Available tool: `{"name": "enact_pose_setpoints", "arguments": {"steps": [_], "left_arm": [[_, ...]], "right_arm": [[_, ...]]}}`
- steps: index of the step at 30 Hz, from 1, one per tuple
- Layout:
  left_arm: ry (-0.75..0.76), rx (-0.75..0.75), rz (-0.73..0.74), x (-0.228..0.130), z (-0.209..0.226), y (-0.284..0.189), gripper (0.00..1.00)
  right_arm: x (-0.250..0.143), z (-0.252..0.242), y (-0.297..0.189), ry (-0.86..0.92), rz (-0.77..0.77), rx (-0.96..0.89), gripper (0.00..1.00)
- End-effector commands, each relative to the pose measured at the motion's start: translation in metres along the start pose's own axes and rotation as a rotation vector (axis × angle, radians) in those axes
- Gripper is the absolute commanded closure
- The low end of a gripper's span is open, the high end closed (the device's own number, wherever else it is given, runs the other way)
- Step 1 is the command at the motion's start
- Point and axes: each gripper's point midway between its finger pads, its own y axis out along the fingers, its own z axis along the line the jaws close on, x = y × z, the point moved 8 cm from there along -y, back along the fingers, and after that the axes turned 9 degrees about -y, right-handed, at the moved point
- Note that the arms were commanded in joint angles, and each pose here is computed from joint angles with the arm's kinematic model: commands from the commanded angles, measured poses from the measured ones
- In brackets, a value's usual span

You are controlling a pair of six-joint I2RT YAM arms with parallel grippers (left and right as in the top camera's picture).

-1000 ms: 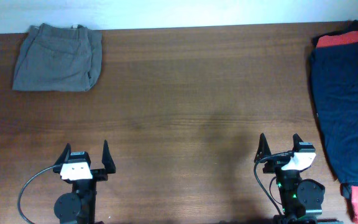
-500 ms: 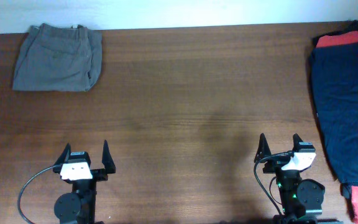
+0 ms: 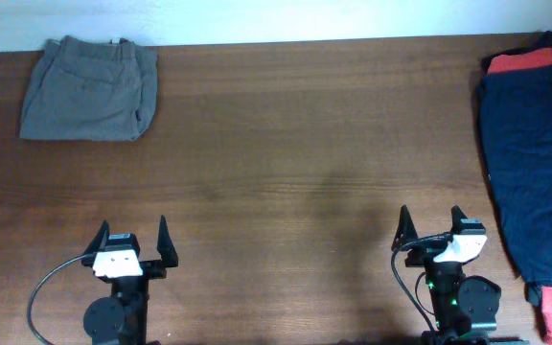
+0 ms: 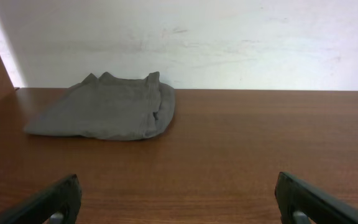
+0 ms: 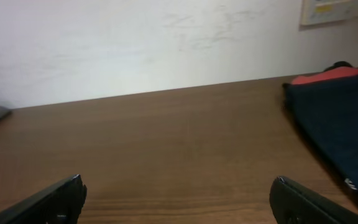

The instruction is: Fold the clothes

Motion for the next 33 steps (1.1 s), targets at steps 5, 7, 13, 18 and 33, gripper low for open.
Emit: {"name": "enact_pose_setpoints", "arguments": {"steps": [5, 7, 13, 18, 33], "left_arm": [[0.008, -0.008, -0.001, -0.002, 0.0, 0.0, 0.01], [0.008, -0.008, -0.001, -0.002, 0.0, 0.0, 0.0], [0.008, -0.008, -0.001, -0.002, 0.0, 0.0, 0.01], [0.008, -0.008, -0.001, -0.002, 0.0, 0.0, 0.01], [0.008, -0.008, -0.001, -0.002, 0.0, 0.0, 0.01]], "right_arm": [[0.006, 0.029, -0.005, 0.085, -0.037, 0.316, 0.01], [0.009, 0.033, -0.006, 0.083, -0.051, 0.36, 0.01], [0.042, 0.035, -0.013, 0.052, -0.254, 0.395, 0.01], [0.081, 0.029, -0.025, -0.001, -0.396, 0.324, 0.01], [0.171, -0.025, 0.065, -0.254, 0.237, -0.18, 0.01]]}}
